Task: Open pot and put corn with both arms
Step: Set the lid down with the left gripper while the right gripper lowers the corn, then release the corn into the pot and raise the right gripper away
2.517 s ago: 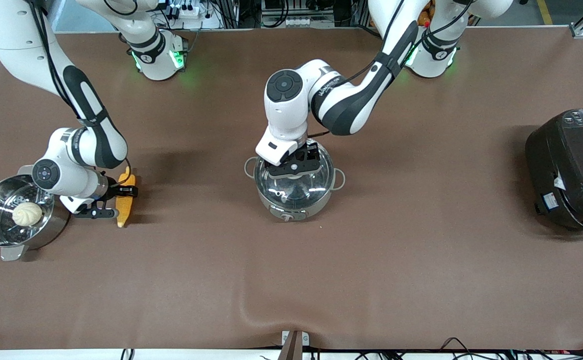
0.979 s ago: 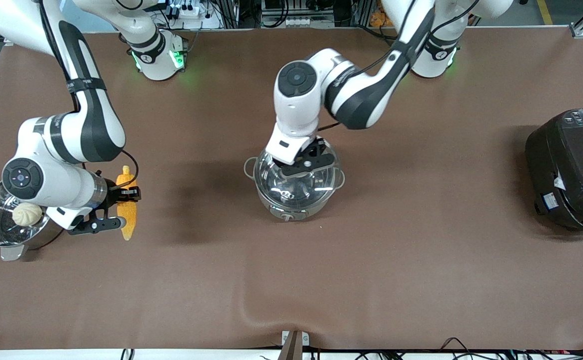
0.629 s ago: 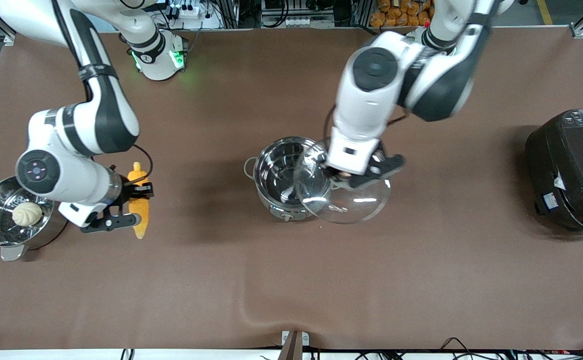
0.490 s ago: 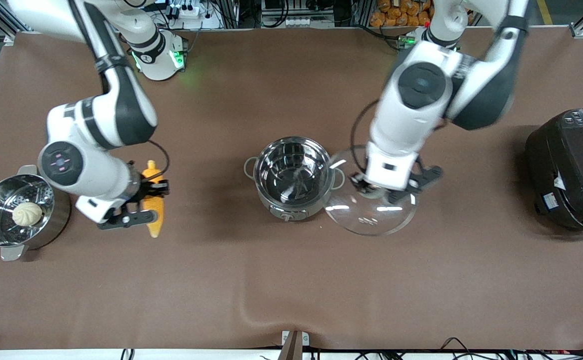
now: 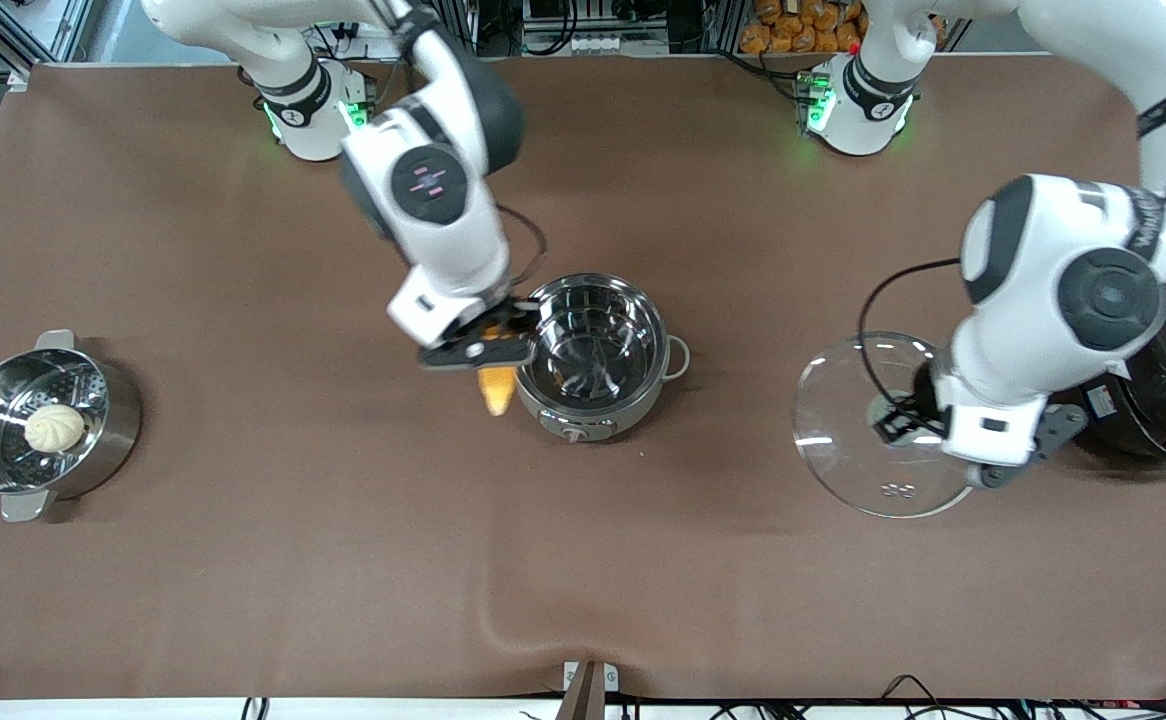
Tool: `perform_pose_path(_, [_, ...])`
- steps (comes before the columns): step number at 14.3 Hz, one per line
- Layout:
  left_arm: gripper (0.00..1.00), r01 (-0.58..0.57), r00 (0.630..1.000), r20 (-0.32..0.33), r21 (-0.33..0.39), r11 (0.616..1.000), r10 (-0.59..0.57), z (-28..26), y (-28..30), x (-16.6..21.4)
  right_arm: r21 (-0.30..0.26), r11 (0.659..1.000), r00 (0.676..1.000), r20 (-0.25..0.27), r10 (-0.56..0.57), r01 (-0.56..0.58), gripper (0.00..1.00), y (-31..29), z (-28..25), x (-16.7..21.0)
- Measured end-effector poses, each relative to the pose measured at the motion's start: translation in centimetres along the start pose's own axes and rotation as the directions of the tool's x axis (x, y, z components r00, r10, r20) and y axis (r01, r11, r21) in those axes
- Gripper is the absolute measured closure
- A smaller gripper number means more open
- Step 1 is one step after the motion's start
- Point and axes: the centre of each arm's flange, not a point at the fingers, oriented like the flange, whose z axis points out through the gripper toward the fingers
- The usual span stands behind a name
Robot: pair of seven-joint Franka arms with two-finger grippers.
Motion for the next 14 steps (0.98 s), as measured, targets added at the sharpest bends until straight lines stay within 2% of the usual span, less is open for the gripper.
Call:
perform_pose_path(3, [0.5, -0.001, 1.0, -0.011, -0.013, 1.0, 0.001, 3.3, -1.2, 0.7, -0.001, 1.0, 1.0, 0.004, 0.019, -0.019, 0.66, -4.8, 6.5, -2.8])
perform_pose_path(6, [0.5, -0.022, 0.998, -0.053, -0.058, 0.998, 0.019, 6.3, -1.7, -1.6, -0.027, 0.999, 0.999, 0.017, 0.034, -0.034, 0.64, -4.5, 10.4, -2.0])
perform_pose_path(8, [0.5, -0.03, 0.997, -0.073, -0.078, 0.997, 0.024, 8.7, -3.0, -3.6, -0.023, 0.999, 0.999, 0.014, 0.04, -0.04, 0.48, -4.5, 10.1, -1.6])
perform_pose_path(12, [0.5, -0.034, 0.997, -0.076, -0.086, 0.996, 0.027, 14.2, -4.9, -6.0, -0.013, 0.999, 0.999, 0.001, 0.046, -0.046, 0.05, -4.5, 9.1, -1.0])
perform_pose_path(13, [0.5, -0.034, 0.997, -0.073, -0.084, 0.996, 0.028, 15.2, -5.1, -6.2, -0.011, 0.999, 0.999, -0.004, 0.053, -0.053, 0.0, -4.3, 8.8, -0.6])
perform_pose_path(14, [0.5, -0.032, 0.997, -0.069, -0.082, 0.996, 0.026, 16.2, -5.1, -6.2, -0.013, 0.998, 0.998, -0.009, 0.068, -0.068, 0.0, -3.5, 8.0, 0.3])
